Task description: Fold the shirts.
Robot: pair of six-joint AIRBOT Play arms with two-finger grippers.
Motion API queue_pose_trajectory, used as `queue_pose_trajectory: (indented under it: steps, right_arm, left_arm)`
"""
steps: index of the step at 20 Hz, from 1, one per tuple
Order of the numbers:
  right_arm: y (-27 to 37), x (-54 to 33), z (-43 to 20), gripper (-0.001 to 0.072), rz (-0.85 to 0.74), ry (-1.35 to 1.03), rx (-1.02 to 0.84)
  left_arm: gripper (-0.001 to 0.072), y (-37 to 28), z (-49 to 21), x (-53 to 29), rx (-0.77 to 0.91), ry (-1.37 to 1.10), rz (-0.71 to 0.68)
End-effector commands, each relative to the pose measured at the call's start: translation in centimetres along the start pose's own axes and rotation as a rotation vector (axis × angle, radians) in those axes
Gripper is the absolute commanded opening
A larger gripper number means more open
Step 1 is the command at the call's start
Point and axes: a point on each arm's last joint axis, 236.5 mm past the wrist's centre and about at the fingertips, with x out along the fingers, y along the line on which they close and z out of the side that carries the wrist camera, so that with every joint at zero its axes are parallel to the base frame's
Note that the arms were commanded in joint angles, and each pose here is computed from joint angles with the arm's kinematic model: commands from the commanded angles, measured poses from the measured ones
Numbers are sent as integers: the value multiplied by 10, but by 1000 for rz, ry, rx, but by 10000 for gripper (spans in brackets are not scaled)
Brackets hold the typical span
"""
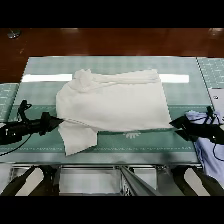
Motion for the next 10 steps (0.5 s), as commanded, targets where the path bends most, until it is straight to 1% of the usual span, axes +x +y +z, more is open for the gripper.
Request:
queue_pose_trajectory:
  steps: [1, 3, 4, 5, 6, 7, 9, 10]
  right_arm:
    - [31, 27, 10, 621, 34, 34, -39]
    - [44, 44, 9, 612, 29, 82, -52]
    - [52, 50, 10, 593, 27, 103, -76]
    - [59, 55, 13, 495, 25, 118, -96]
    - [66, 57, 16, 225, 27, 128, -113]
    - [75, 58, 22, 21, 36, 125, -144]
    - [106, 43, 40, 16, 79, 109, -205]
    - [134, 25, 55, 16, 120, 79, -264]
  left_arm:
    - [40, -4, -5, 3, 55, 22, 2]
    - [40, -6, -9, 8, 78, 38, 7]
    - [40, -7, -11, 11, 88, 43, 11]
    - [39, -8, -11, 12, 97, 43, 15]
    - [40, -8, -10, 13, 103, 40, 18]
    - [40, -11, -7, 12, 110, 34, 16]
    - [39, -26, 12, 4, 126, -5, 6]
    - [39, -46, 30, -4, 142, -51, -26]
